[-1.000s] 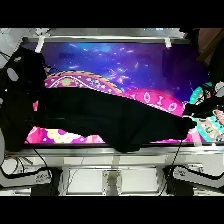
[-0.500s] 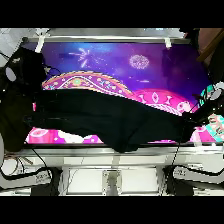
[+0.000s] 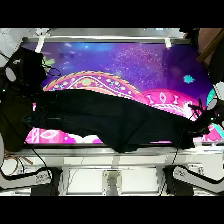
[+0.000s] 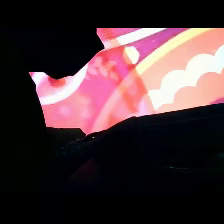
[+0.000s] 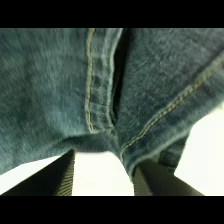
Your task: Fold the clothes and pants, and hang the long-sleeved shirts on hangers.
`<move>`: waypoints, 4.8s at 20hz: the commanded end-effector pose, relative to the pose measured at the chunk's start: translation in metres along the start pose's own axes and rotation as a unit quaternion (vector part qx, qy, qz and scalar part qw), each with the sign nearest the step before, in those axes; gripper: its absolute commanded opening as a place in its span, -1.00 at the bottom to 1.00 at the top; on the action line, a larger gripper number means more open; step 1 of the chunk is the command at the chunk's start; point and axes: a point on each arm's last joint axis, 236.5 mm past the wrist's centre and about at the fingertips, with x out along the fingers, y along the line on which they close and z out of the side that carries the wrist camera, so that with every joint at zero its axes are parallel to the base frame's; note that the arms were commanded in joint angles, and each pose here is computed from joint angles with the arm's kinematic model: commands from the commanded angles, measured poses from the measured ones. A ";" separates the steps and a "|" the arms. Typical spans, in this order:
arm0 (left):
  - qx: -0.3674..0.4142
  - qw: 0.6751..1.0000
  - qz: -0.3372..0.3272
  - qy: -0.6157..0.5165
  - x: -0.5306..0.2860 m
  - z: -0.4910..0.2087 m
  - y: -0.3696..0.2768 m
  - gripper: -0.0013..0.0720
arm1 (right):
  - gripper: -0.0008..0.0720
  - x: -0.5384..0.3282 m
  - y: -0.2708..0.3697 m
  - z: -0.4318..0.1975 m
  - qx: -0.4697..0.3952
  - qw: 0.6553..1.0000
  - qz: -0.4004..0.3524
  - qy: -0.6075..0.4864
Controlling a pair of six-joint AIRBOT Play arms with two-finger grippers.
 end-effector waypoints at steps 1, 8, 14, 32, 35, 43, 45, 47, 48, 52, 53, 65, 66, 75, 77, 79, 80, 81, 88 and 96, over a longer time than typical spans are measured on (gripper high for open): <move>0.000 1.000 0.000 0.001 0.000 0.000 0.000 -0.89 | 0.11 -0.034 -0.015 0.033 0.004 0.993 -0.044 -0.111; 0.000 1.000 0.000 0.001 0.000 0.000 0.000 -0.89 | 0.11 -0.007 0.022 0.042 -0.013 0.995 0.050 -0.080; 0.000 1.000 0.000 0.001 0.000 -0.001 0.000 -0.89 | 0.11 0.013 0.000 0.038 -0.029 0.999 0.012 -0.040; -0.007 1.000 0.022 -0.007 -0.010 0.000 0.019 -0.90 | -0.89 -0.063 0.038 0.052 -0.085 0.984 0.063 -0.143; -0.047 0.998 0.038 -0.026 -0.028 0.000 0.051 -0.90 | -0.90 -0.146 0.016 0.086 -0.083 0.961 -0.007 -0.262; -0.147 0.987 0.053 -0.048 -0.039 -0.004 0.099 -0.90 | -0.89 -0.206 -0.002 0.113 -0.046 0.937 -0.045 -0.344; -0.145 0.987 0.049 -0.055 -0.038 0.001 0.095 -0.90 | -0.89 -0.187 -0.008 0.096 -0.046 0.953 -0.054 -0.294; -0.143 0.987 0.048 -0.051 -0.035 0.000 0.094 -0.90 | -0.89 -0.168 -0.009 0.072 -0.040 0.969 -0.040 -0.241; -0.143 0.987 0.048 -0.050 -0.034 0.000 0.094 -0.90 | -0.90 -0.165 -0.009 0.064 -0.032 0.971 -0.031 -0.234; -0.143 0.987 0.049 -0.050 -0.033 0.000 0.094 -0.90 | -0.90 -0.140 -0.010 0.013 0.008 0.973 -0.014 -0.229; -0.143 0.987 0.048 -0.049 -0.033 0.000 0.094 -0.90 | -0.89 -0.124 -0.010 -0.002 0.016 0.974 -0.013 -0.225; -0.141 0.988 0.052 -0.037 -0.022 -0.003 0.096 -0.90 | 0.55 -0.060 -0.031 -0.024 0.105 0.962 -0.040 -0.248; -0.141 0.988 0.052 -0.036 -0.022 -0.003 0.096 -0.90 | 0.54 -0.090 -0.039 0.007 0.119 0.936 -0.044 -0.328; -0.142 0.989 0.044 -0.014 -0.003 -0.007 0.092 -0.90 | 0.60 -0.038 0.025 0.155 0.160 0.898 0.308 -0.270; -0.143 0.989 0.040 -0.010 0.001 -0.008 0.089 -0.90 | 0.60 -0.021 0.025 0.175 0.153 0.904 0.310 -0.250; -0.142 0.989 0.038 -0.009 0.002 -0.008 0.087 -0.90 | 0.59 -0.015 0.026 0.194 0.143 0.908 0.299 -0.254; -0.143 0.989 0.037 -0.010 0.002 -0.007 0.087 -0.90 | 0.59 -0.014 0.026 0.203 0.138 0.910 0.288 -0.262; -0.144 0.989 0.035 -0.009 0.002 -0.007 0.086 -0.90 | 0.59 -0.014 0.026 0.213 0.131 0.912 0.274 -0.275; -0.145 0.989 0.032 -0.017 0.002 -0.004 0.085 -0.90 | -0.89 -0.038 0.040 0.225 0.063 0.925 0.238 -0.288; -0.196 0.955 -0.054 -0.218 -0.023 0.095 0.060 -0.90 | -0.89 -0.174 -0.002 0.278 0.083 0.868 0.182 -0.455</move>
